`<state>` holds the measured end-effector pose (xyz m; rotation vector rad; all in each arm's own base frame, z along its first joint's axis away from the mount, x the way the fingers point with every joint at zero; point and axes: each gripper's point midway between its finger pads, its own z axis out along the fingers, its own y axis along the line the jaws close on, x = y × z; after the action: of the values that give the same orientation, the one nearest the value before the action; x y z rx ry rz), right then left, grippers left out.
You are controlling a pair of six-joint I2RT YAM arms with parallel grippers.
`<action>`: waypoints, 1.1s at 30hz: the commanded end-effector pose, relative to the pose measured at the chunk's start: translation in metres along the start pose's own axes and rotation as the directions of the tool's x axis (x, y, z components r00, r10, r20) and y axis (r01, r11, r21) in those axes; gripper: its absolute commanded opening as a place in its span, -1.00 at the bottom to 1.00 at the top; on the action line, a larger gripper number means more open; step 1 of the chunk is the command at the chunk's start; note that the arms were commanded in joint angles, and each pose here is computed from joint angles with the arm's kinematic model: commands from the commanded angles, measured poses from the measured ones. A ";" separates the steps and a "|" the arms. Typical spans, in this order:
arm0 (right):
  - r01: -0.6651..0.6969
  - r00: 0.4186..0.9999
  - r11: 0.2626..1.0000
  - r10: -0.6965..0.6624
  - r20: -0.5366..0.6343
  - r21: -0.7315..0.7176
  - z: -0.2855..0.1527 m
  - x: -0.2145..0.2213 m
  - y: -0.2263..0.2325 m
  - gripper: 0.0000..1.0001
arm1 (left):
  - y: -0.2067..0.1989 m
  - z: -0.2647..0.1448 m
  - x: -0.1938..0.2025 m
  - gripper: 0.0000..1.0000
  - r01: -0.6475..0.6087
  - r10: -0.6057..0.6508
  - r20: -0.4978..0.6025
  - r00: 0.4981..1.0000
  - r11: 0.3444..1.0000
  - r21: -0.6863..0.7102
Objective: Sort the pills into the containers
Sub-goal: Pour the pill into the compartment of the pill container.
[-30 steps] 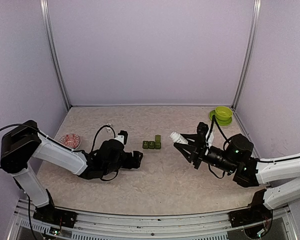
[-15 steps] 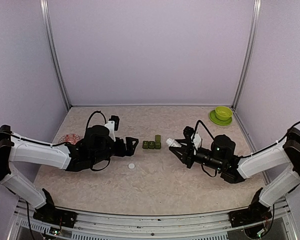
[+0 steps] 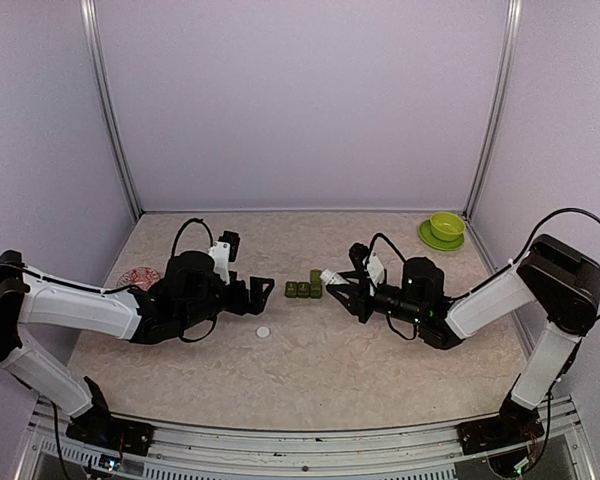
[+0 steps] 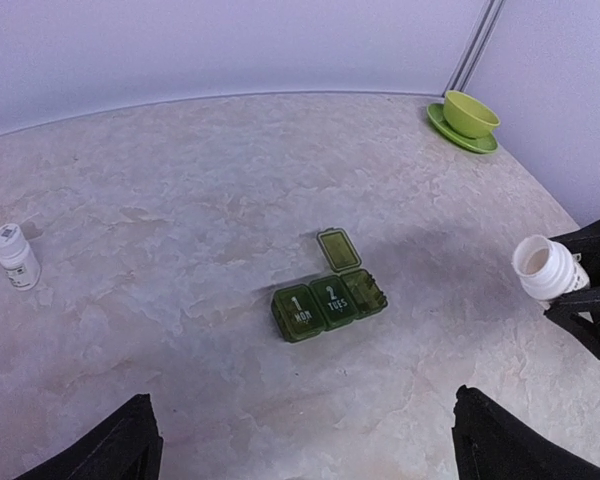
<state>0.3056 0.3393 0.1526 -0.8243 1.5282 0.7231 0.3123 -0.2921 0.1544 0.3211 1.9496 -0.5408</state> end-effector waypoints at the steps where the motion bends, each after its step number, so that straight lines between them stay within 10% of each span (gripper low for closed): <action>1: -0.030 1.000 1.000 0.030 -0.004 -0.003 0.012 0.005 -0.011 -0.62 | 0.007 0.002 0.011 0.98 -0.031 0.031 0.008 0.999 1.000 0.000; 33: -0.123 0.982 0.992 0.126 -0.143 0.031 0.052 0.064 -0.039 -0.61 | 0.025 -0.006 0.010 0.98 0.045 -0.045 0.059 0.997 0.999 0.012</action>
<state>0.3544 0.3552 0.0884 -0.8023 1.7006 0.7512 0.3141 -0.2688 0.1341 0.2774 1.9285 -0.5566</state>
